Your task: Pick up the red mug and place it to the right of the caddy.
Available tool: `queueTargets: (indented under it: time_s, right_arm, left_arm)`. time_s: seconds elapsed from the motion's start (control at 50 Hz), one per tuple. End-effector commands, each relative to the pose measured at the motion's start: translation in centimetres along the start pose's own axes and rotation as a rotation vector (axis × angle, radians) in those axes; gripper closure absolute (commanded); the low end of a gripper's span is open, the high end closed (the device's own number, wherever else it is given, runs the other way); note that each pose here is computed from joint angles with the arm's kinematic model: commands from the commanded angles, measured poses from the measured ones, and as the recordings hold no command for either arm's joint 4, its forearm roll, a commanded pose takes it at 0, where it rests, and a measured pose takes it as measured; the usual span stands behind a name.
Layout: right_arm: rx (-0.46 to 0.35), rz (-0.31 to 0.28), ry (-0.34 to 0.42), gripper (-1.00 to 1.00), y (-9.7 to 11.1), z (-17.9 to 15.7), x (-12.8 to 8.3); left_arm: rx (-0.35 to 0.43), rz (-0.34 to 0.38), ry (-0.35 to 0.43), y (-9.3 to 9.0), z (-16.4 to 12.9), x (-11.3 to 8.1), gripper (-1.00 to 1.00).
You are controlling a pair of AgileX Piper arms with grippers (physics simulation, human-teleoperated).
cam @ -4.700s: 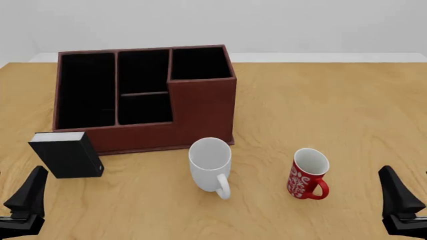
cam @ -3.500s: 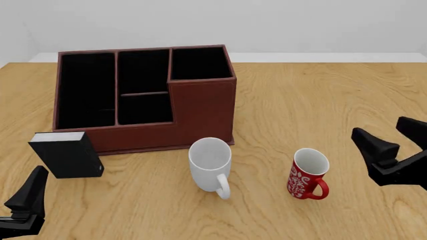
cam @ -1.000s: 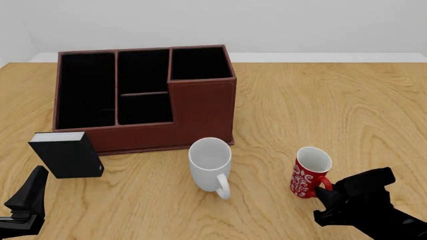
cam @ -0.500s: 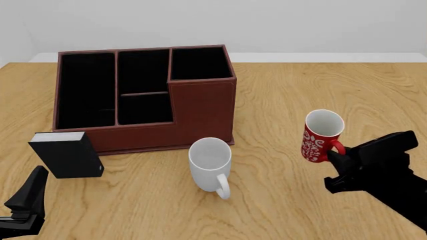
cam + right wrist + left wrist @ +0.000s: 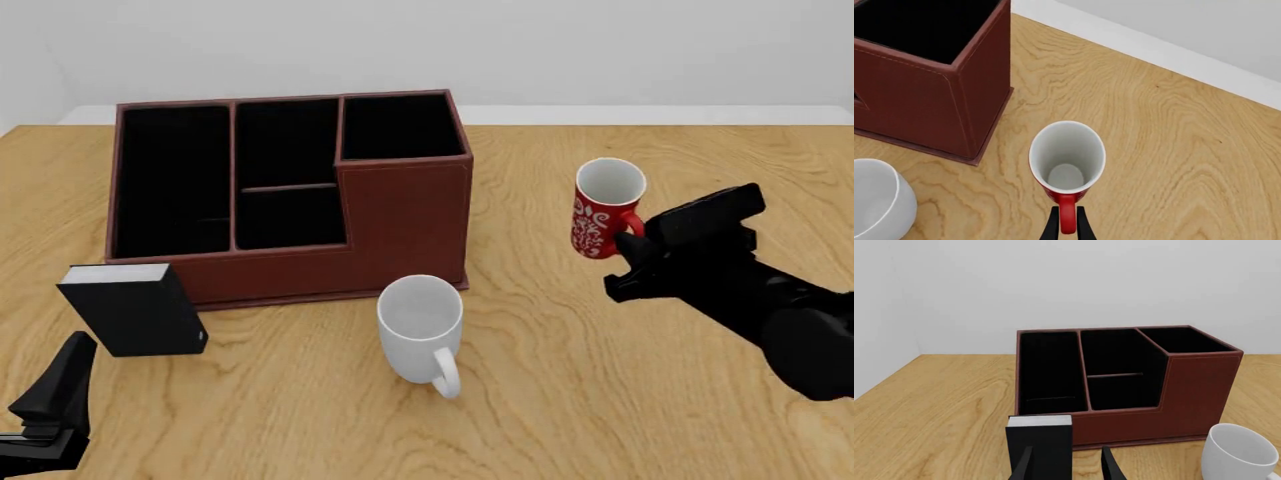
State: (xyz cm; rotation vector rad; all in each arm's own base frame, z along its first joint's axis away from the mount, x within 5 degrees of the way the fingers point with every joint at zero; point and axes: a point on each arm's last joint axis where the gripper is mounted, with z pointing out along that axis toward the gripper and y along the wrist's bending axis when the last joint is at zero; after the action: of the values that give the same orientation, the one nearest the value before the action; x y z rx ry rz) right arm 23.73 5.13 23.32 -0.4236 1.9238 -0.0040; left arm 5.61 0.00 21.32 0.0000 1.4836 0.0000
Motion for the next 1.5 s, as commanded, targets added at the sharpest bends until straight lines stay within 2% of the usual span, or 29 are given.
queueTargets:
  time_s: [0.02,0.22,0.62,1.5]
  right_arm:
    - [-0.013,0.014,-0.02,1.0,0.3,3.4,-1.2]
    - [-0.034,0.022,-0.018,1.0,0.9,5.6,-1.7]
    - [-0.066,0.032,0.013,1.0,2.1,9.3,-1.3]
    - [-0.122,0.065,0.077,1.0,4.5,12.8,0.6]
  left_arm:
    - [0.0,0.0,0.0,0.0,0.0,0.0,-1.0]
    - [0.0,0.0,0.0,0.0,0.0,0.0,-1.0]
    - [0.0,0.0,0.0,0.0,0.0,0.0,-1.0]
    - [0.0,0.0,0.0,0.0,0.0,0.0,-1.0]
